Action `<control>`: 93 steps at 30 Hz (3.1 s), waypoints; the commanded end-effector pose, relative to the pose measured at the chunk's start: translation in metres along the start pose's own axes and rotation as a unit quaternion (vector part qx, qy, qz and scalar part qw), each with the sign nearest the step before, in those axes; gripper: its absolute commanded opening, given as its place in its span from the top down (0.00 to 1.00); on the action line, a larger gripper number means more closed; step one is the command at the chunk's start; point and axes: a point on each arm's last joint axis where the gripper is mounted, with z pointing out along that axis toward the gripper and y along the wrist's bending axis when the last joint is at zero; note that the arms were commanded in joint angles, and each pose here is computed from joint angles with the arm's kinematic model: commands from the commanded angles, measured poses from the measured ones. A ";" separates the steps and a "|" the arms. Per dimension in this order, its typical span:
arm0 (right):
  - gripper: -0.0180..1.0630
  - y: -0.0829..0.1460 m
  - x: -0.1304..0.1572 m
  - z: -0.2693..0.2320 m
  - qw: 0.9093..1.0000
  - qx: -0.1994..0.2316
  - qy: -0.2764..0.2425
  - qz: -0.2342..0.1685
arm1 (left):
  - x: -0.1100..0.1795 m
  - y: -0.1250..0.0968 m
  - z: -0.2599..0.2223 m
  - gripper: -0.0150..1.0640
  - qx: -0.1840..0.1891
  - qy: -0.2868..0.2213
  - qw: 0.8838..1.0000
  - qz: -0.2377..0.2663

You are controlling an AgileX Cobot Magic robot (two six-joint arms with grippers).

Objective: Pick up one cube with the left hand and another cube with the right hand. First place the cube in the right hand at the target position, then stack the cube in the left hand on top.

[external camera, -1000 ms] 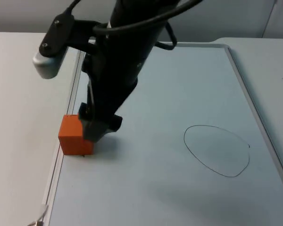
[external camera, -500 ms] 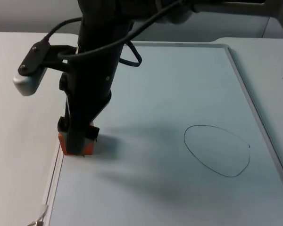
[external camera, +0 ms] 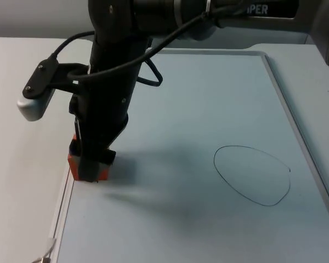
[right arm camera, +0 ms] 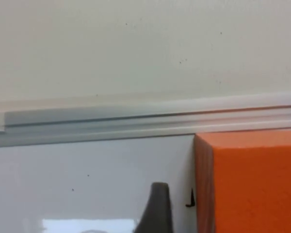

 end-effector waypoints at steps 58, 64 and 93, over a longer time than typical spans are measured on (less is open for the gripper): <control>0.99 0.151 0.186 -0.306 0.916 0.180 -0.131 0.334 | 0.001 -0.001 -0.001 0.98 0.002 -0.001 1.000 0.031; 0.99 0.154 0.204 -0.265 0.902 0.180 -0.104 0.378 | 0.001 -0.001 -0.001 0.98 0.002 -0.001 1.000 0.031; 0.99 0.082 0.221 -0.145 0.841 0.183 -0.041 0.507 | 0.001 -0.001 -0.001 0.98 0.004 -0.002 0.999 0.038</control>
